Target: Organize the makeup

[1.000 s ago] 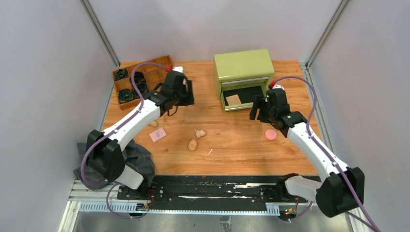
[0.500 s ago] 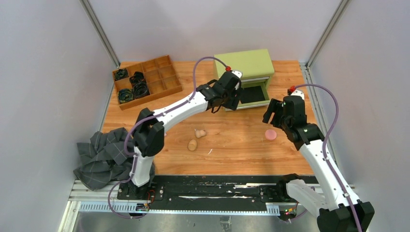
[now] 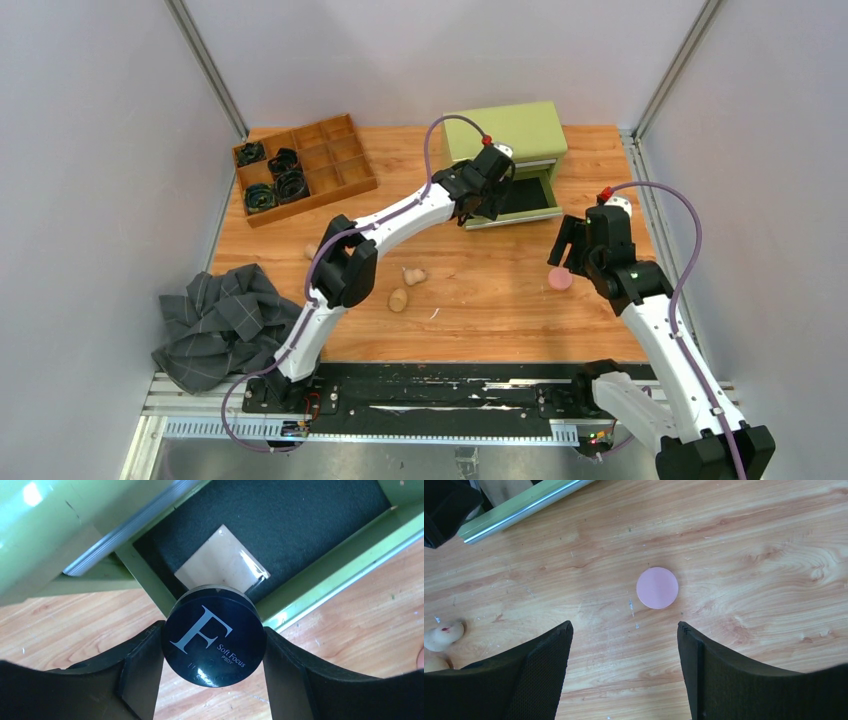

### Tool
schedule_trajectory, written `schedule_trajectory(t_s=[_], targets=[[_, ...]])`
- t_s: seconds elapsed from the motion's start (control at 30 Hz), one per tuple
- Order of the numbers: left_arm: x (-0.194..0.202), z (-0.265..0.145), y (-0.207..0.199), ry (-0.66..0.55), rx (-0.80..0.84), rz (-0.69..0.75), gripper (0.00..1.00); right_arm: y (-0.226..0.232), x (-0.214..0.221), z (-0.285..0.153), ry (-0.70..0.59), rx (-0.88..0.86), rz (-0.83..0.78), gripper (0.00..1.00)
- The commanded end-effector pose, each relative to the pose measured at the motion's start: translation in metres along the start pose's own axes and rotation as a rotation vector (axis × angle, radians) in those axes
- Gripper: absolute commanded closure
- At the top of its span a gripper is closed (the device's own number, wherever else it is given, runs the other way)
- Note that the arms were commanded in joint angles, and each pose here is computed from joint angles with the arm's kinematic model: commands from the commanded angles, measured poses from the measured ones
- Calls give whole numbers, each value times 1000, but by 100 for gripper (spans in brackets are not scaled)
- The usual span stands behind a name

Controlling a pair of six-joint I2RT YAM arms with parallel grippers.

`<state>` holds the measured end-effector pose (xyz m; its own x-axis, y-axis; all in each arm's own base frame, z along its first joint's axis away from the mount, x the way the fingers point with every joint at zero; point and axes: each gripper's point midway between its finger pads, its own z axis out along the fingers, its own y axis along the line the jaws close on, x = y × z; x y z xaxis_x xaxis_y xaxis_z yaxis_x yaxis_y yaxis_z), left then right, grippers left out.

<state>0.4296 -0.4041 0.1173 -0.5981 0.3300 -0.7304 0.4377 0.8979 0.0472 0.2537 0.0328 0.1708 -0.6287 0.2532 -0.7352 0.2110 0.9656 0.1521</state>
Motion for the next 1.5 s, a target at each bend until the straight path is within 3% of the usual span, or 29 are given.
schedule_trajectory(t_s=[0.0, 0.17, 0.27, 0.4, 0.7, 0.93, 1.13, 1.47], targets=[[-21, 5, 9, -54, -48, -4, 46, -13, 4, -1, 15, 55, -4, 24], [-22, 20, 14, -43, -27, -41, 41, -12, 6, 2, 33, 54, -5, 24], [-16, 25, 10, -27, -7, -36, 19, -11, 6, 2, 37, 53, -7, 24], [-13, 21, 9, -13, 4, -32, 7, -10, 6, 5, 47, 55, -7, 24], [-29, -30, -7, -61, 72, 8, 7, -12, 10, 9, 66, 67, -19, 24], [-41, -105, -14, -154, 159, -25, 5, -18, 42, 33, 227, 87, -11, 21], [-10, -141, 19, -177, 122, -91, 5, -32, 63, 60, 347, 138, -7, 16], [74, -156, 110, -94, 11, -280, 4, -41, 79, 108, 498, 143, 1, 16]])
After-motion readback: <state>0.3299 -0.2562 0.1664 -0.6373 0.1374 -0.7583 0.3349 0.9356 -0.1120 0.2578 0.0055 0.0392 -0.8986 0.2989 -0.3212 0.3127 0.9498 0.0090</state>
